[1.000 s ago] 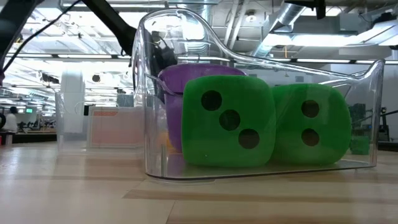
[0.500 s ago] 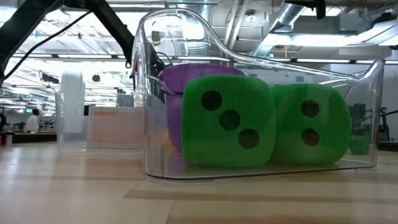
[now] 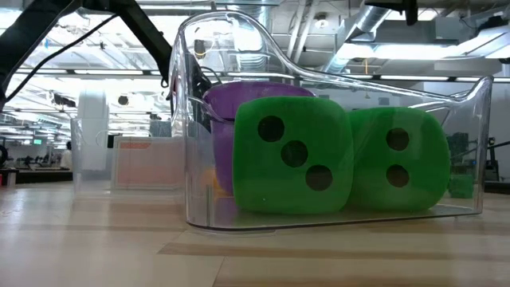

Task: Pick & Place Toys
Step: Put the large yellow game piece into the yellow bin

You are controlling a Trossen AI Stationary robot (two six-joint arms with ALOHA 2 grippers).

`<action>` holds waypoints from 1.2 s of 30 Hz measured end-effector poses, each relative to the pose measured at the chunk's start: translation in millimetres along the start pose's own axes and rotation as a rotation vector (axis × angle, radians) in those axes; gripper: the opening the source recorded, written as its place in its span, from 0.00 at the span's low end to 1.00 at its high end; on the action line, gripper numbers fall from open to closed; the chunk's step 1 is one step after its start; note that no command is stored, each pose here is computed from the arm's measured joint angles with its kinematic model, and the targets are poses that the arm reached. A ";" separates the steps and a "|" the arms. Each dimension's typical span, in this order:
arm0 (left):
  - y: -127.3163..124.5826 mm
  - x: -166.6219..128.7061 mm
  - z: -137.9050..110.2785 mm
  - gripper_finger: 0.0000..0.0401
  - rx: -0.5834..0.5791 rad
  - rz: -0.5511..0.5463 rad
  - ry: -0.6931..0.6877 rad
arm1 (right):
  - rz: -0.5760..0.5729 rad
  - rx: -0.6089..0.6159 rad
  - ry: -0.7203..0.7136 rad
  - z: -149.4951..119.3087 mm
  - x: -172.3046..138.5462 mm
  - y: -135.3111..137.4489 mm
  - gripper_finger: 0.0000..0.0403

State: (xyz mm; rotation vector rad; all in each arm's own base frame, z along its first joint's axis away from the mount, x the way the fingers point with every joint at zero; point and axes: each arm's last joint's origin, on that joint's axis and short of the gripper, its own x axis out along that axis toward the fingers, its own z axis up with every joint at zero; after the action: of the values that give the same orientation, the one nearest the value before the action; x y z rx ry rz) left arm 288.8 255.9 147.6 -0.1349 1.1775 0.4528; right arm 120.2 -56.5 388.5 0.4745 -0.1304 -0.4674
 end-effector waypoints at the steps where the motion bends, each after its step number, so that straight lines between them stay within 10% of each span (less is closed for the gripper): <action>1: 0.0 0.0 0.0 0.32 -0.015 0.000 0.000 | -0.002 0.000 0.003 -0.3 0.0 -0.2 0.60; 11: -0.1 -16.1 1.0 0.32 -0.052 -0.013 -0.012 | -0.010 0.000 0.019 -1.9 0.0 -0.9 0.60; 20: -8.6 -101.1 18.6 0.32 0.062 0.023 -0.272 | -0.076 0.012 0.092 -10.0 3.3 -6.0 0.60; 36: -111.0 -207.1 40.1 0.32 0.308 0.112 -0.715 | 0.099 -0.120 0.276 -18.0 93.1 1.5 0.60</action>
State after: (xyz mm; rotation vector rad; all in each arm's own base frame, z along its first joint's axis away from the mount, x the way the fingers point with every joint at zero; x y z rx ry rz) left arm 305.6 112.9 337.5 0.3401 0.5372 0.3659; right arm 207.5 -91.0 374.6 0.4081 0.1385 -0.3073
